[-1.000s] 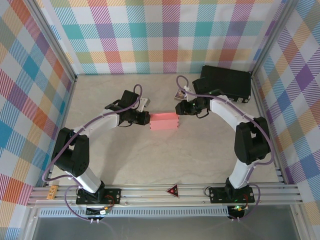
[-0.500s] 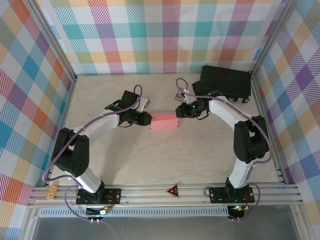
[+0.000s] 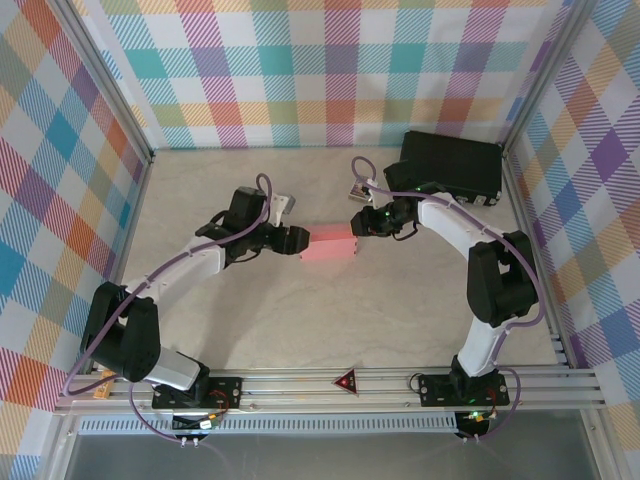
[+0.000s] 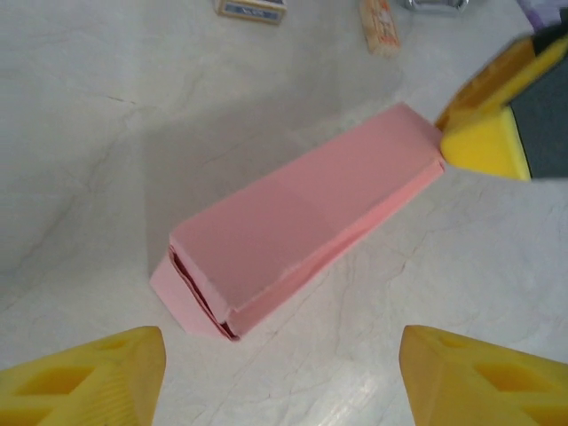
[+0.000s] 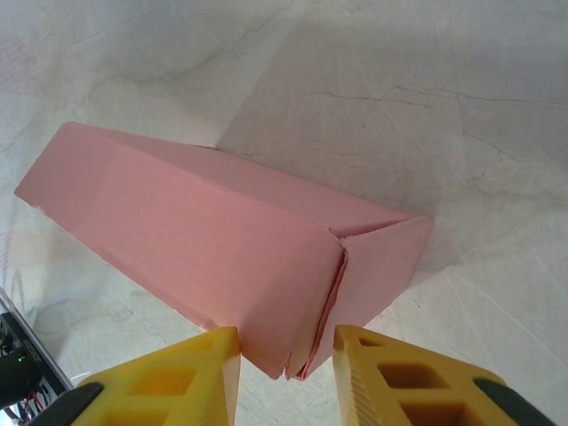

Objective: Fold the paper box

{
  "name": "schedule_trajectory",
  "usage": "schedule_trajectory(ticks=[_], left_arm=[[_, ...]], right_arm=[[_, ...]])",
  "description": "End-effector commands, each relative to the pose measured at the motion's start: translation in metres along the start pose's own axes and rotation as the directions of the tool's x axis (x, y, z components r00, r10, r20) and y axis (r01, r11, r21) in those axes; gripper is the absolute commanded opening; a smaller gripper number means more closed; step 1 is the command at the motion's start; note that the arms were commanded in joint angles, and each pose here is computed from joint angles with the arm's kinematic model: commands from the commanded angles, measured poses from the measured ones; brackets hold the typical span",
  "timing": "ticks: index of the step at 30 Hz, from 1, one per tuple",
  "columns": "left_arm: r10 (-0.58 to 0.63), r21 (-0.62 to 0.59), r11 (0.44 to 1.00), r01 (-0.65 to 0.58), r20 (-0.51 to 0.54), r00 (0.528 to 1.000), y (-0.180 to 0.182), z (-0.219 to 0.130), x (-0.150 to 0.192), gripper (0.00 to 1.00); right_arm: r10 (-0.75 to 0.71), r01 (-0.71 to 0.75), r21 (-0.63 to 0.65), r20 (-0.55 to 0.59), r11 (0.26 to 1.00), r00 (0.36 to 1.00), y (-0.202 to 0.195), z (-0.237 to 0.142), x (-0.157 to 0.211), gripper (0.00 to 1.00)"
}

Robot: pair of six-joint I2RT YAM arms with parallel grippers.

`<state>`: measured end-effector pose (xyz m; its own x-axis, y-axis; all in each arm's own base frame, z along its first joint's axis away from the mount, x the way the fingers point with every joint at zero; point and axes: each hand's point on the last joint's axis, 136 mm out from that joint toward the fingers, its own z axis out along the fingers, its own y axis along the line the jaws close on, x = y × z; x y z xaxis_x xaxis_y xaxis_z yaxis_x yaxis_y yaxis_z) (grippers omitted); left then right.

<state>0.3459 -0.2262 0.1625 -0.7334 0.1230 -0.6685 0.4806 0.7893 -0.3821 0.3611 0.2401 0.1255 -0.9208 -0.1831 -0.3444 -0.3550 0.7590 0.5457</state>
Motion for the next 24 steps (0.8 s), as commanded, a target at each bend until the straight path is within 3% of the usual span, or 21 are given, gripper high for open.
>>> schedule_trajectory(ticks=[1, 12, 24], left_arm=[[-0.101, -0.043, 0.994, 0.104, 0.051, 0.994, 0.012, 0.007, -0.015, 0.72], [-0.238, -0.059, 0.970, 0.237, -0.005, 0.971, 0.025, 0.036, -0.009, 0.57], [-0.254, -0.099, 0.965, 0.243, -0.117, 0.960, 0.035, 0.047, 0.028, 0.44]], right_arm=[[0.020, -0.021, -0.011, -0.041, 1.000, 0.999, -0.003, 0.007, 0.011, 0.34], [0.030, -0.031, -0.028, -0.060, 0.999, 0.998, -0.003, 0.011, 0.020, 0.34], [0.051, -0.054, -0.029, -0.086, 0.998, 0.995, -0.008, 0.019, 0.035, 0.34]])
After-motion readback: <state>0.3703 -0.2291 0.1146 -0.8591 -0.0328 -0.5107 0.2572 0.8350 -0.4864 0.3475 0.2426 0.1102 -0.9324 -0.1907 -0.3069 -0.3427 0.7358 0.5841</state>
